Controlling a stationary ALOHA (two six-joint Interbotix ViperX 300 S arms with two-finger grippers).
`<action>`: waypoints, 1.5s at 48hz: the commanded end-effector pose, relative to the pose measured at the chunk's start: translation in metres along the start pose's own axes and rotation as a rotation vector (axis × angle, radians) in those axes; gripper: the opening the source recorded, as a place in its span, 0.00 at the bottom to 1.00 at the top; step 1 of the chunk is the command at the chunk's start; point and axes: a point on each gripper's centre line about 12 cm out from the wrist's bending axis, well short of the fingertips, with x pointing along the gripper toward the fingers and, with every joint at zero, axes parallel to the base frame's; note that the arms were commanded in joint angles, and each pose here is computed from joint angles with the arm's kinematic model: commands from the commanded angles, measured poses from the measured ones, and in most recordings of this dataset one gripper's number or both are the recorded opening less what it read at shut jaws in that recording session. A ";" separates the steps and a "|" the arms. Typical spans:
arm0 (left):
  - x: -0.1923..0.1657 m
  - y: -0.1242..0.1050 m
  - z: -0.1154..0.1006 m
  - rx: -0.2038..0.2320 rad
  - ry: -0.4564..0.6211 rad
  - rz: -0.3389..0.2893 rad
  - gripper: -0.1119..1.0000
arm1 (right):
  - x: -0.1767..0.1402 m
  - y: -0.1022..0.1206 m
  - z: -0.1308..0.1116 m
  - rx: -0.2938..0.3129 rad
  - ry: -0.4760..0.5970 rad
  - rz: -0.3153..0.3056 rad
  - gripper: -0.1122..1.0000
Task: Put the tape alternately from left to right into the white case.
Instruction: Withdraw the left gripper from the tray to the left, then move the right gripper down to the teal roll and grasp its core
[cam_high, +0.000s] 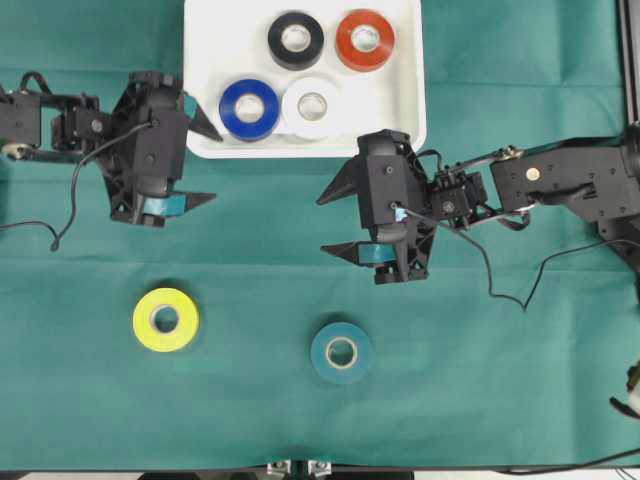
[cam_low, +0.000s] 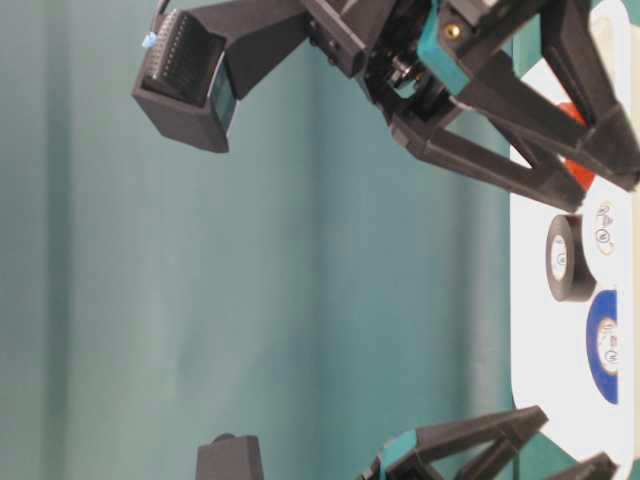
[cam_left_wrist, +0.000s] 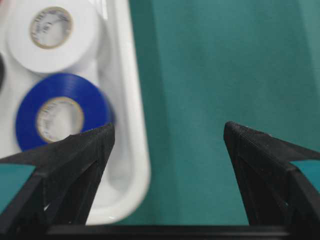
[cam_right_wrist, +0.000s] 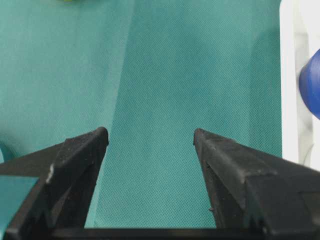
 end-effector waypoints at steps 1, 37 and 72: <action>-0.006 -0.005 0.010 0.000 -0.029 -0.010 0.76 | -0.004 0.003 0.010 -0.005 -0.031 0.008 0.79; -0.006 -0.027 0.009 -0.043 -0.018 -0.066 0.76 | -0.004 0.022 0.005 -0.014 -0.021 0.050 0.79; -0.005 -0.027 0.012 -0.048 -0.021 -0.065 0.76 | 0.006 0.092 -0.025 0.004 0.087 0.172 0.79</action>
